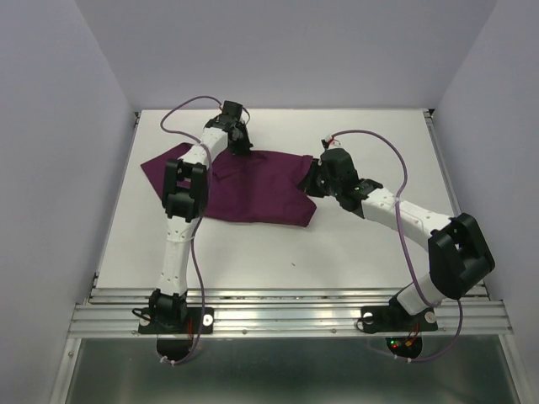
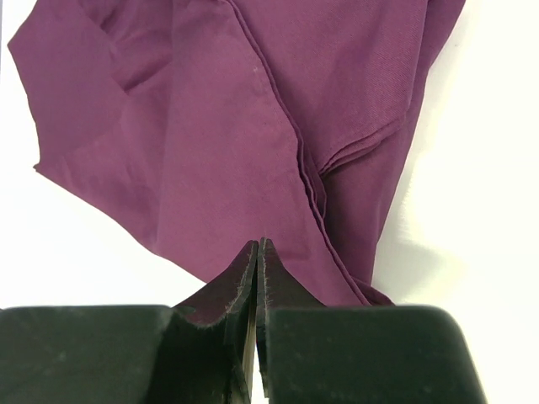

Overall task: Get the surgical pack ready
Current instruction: Pack the surgical kit at the center of the board.

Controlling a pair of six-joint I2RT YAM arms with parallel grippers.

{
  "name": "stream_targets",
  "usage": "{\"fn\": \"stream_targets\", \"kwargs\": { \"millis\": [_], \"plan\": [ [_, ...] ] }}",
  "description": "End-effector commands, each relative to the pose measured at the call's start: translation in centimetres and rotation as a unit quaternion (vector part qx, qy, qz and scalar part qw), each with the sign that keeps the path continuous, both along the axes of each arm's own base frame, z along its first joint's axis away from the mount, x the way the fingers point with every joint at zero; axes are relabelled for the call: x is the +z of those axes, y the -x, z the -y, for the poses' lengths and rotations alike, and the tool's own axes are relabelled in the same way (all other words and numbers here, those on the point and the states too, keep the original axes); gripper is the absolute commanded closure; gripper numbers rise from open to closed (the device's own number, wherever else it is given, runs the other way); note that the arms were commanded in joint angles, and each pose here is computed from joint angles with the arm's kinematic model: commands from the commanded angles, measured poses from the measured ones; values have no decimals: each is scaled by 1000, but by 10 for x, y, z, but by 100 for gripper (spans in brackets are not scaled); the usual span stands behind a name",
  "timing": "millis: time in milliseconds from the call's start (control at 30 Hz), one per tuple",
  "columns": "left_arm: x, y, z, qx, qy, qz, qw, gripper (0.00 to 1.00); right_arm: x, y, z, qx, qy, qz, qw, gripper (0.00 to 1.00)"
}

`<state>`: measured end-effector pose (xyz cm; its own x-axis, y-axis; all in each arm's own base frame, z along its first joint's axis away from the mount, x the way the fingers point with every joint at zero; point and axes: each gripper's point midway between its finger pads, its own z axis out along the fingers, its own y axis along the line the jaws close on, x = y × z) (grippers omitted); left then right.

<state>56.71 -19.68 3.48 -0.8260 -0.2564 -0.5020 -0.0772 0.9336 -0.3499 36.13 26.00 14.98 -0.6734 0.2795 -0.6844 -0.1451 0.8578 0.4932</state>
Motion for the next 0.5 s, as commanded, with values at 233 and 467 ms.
{"fn": "stream_targets", "kwargs": {
  "millis": [233, 467],
  "plan": [
    [98, -3, 16, 1, -15, 86, 996, 100, 34, -8, -7, 7, -15, 40, 999, 97],
    [169, 17, -59, 74, -55, 126, 988, 100, 30, -6, -8, 11, -21, 39, 999, 97]
  ]
}}
